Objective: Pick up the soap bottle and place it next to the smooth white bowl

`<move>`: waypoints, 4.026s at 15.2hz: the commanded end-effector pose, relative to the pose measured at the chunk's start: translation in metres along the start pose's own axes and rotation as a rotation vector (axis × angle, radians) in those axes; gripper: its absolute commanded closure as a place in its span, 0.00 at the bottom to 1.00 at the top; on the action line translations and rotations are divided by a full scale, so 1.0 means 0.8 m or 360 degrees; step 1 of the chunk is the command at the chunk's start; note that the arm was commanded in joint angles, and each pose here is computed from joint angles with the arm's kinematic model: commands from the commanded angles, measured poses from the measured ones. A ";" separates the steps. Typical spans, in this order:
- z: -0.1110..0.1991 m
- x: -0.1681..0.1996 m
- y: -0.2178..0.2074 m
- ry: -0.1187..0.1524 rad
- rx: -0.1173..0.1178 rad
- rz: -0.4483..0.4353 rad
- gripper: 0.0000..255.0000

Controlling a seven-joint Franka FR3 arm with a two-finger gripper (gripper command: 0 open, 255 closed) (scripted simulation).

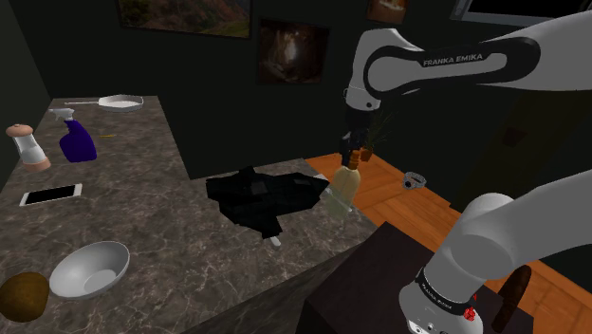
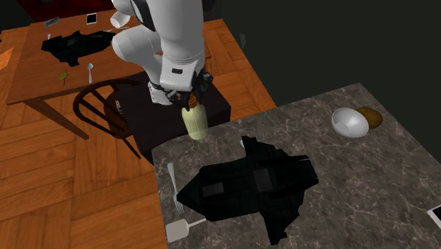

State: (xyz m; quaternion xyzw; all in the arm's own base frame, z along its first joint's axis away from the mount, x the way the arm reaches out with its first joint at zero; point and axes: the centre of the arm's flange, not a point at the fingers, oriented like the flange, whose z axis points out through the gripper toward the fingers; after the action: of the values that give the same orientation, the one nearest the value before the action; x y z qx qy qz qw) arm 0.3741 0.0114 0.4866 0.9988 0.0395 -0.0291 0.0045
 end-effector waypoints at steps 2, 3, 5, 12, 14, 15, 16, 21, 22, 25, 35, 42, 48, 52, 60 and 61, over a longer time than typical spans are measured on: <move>-0.019 0.000 0.001 0.0000 0.0000 0.0000 1.00; -0.025 -0.001 0.001 0.0000 0.0000 0.0000 1.00; -0.038 -0.001 0.001 0.0000 0.0000 0.0000 1.00; -0.085 -0.004 0.001 0.0000 0.0000 0.0000 1.00; -0.098 -0.005 0.001 0.0000 0.0000 0.0000 1.00; -0.104 -0.005 0.001 0.0000 0.0000 0.0000 1.00; -0.111 -0.006 0.001 0.0000 0.0000 0.0000 1.00; -0.144 -0.007 0.002 0.0000 0.0000 0.0000 1.00; -0.150 -0.008 0.002 0.0000 0.0000 0.0000 1.00; -0.170 -0.009 0.002 0.0000 0.0000 0.0000 1.00; -0.208 0.006 -0.024 0.0000 0.0000 0.0000 1.00; -0.173 0.067 -0.115 0.0000 0.0000 0.0000 1.00; -0.142 0.120 -0.193 0.0000 0.0000 0.0000 1.00; -0.121 0.155 -0.245 0.0000 0.0000 0.0000 1.00; -0.080 0.226 -0.348 0.0000 0.0000 0.0000 1.00; -0.075 0.234 -0.361 0.0000 0.0000 0.0000 1.00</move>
State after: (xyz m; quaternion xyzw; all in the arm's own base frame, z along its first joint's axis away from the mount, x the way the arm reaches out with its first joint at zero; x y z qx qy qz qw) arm 0.5347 0.3044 0.5382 0.9987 0.0400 -0.0298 0.0048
